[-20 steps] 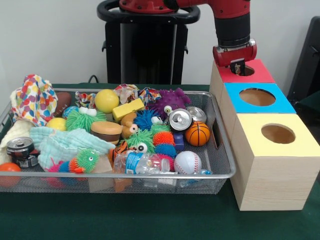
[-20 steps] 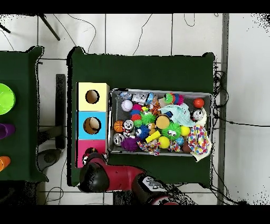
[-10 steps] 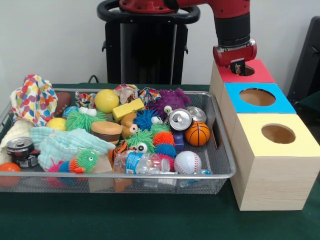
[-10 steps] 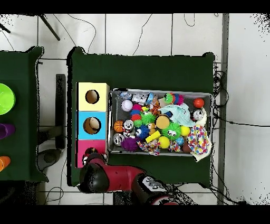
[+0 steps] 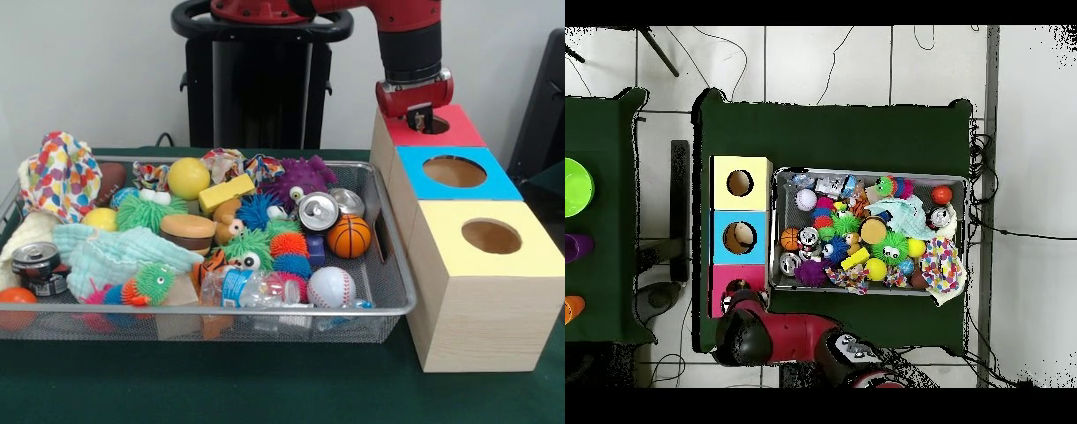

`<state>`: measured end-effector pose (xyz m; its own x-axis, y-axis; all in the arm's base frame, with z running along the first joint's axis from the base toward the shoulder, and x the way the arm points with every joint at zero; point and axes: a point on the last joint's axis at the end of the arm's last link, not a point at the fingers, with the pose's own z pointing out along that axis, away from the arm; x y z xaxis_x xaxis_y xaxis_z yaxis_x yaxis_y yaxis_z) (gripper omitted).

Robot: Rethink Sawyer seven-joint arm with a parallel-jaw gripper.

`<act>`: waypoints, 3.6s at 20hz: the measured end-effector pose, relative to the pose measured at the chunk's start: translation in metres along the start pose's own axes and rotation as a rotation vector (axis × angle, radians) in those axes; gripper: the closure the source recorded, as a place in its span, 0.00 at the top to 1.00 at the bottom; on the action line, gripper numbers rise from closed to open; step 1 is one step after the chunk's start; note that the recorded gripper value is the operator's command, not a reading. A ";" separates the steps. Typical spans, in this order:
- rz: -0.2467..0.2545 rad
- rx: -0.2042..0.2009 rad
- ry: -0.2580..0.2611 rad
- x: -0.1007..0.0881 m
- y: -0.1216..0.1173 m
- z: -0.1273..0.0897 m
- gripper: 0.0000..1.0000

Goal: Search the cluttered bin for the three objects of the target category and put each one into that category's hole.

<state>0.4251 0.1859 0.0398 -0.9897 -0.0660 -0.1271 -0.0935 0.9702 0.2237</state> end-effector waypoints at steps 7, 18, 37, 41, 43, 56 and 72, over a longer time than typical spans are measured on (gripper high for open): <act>-0.012 -0.011 -0.005 -0.001 0.006 0.000 1.00; -0.010 -0.011 -0.006 -0.001 0.005 0.000 1.00; -0.009 -0.011 -0.004 0.000 0.005 0.000 0.00; -0.009 -0.011 -0.003 0.001 0.005 0.000 0.00; -0.009 -0.011 -0.003 0.001 0.005 0.000 0.00; 0.009 -0.004 0.046 0.000 -0.001 -0.019 0.00; 0.062 -0.003 0.167 -0.017 0.003 -0.067 0.00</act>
<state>0.4345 0.1739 0.1072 -0.9978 -0.0442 0.0493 -0.0317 0.9729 0.2291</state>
